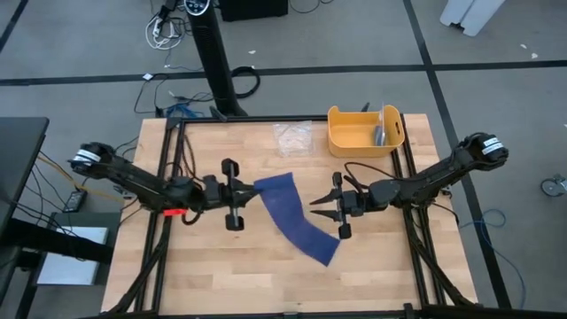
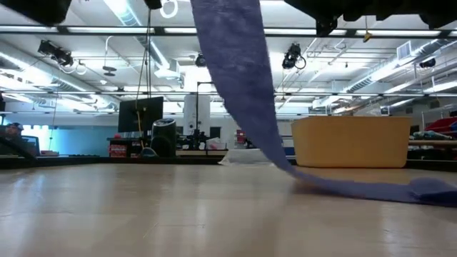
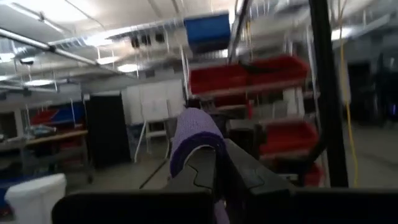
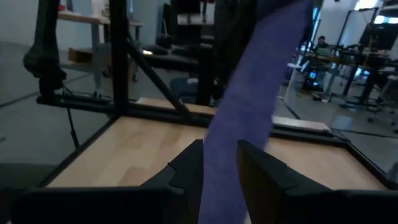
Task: Roll bandage
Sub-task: Roll the violet bandage
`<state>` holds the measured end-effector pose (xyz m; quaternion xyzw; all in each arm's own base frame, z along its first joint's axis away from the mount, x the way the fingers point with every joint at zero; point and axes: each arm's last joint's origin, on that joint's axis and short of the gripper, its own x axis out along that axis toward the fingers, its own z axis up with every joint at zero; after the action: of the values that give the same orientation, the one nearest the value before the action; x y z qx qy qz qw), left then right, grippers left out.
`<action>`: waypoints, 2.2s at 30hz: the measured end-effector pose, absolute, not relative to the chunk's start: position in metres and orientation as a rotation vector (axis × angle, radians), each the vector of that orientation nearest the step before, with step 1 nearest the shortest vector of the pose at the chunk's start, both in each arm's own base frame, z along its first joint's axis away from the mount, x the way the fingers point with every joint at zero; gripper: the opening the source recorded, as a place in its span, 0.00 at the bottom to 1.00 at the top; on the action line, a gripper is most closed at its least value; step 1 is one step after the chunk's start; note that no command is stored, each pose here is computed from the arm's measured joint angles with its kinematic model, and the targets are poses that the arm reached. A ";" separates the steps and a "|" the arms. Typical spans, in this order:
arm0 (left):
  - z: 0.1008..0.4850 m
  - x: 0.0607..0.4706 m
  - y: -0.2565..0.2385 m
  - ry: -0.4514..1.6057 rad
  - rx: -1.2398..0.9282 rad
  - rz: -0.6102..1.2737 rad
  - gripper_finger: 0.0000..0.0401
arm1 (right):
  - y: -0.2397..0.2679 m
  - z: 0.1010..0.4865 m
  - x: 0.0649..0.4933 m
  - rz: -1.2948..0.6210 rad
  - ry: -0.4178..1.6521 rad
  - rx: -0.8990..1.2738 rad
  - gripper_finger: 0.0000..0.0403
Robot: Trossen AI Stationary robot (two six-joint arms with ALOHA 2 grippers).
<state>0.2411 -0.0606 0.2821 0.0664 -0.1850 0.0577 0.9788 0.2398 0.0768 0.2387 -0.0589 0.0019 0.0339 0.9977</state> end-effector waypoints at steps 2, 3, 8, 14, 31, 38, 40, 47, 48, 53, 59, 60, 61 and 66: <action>0.300 0.246 -0.060 -0.343 0.169 0.122 0.04 | 0.077 0.237 0.240 0.072 0.016 -0.122 0.25; 0.309 0.248 -0.060 -0.323 0.193 0.127 0.04 | 0.078 0.237 0.240 0.073 0.015 -0.122 0.25; 0.348 0.260 -0.057 -0.188 0.273 0.145 0.04 | 0.079 0.236 0.239 0.080 0.032 -0.127 0.25; 0.392 0.260 -0.056 -0.137 0.333 0.175 0.04 | 0.081 0.234 0.238 0.069 0.051 -0.134 0.24; 0.442 0.249 -0.052 -0.097 0.391 0.209 0.04 | 0.080 0.222 0.237 0.051 0.168 -0.106 0.24; 0.449 0.247 -0.051 -0.098 0.391 0.215 0.04 | 0.090 0.199 0.246 0.052 0.277 -0.096 0.27; 0.454 0.245 -0.051 -0.110 0.387 0.218 0.04 | 0.093 0.191 0.255 0.027 0.316 -0.100 0.28; 0.472 0.239 -0.049 -0.150 0.386 0.228 0.04 | 0.104 0.179 0.295 0.013 0.370 -0.160 0.28; 0.475 0.238 -0.049 -0.157 0.389 0.231 0.04 | 0.106 0.179 0.299 0.011 0.372 -0.165 0.28; 0.482 0.235 -0.048 -0.176 0.383 0.234 0.04 | 0.104 0.175 0.321 -0.011 0.434 -0.211 0.28; 0.480 0.236 -0.048 -0.163 0.392 0.227 0.04 | 0.096 0.162 0.335 -0.038 0.522 -0.320 0.28; 0.481 0.235 -0.048 -0.165 0.391 0.228 0.04 | 0.095 0.159 0.335 -0.045 0.543 -0.346 0.28; 0.481 0.235 -0.048 -0.172 0.389 0.229 0.04 | 0.095 0.157 0.335 -0.050 0.557 -0.373 0.28; 0.486 0.234 -0.048 -0.222 0.368 0.240 0.04 | 0.093 0.151 0.332 -0.086 0.622 -0.472 0.28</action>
<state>0.2341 -0.0480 0.4862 0.1823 -0.1097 0.1189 0.9698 0.3322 0.0926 0.1508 -0.2302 0.3033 -0.0421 0.9237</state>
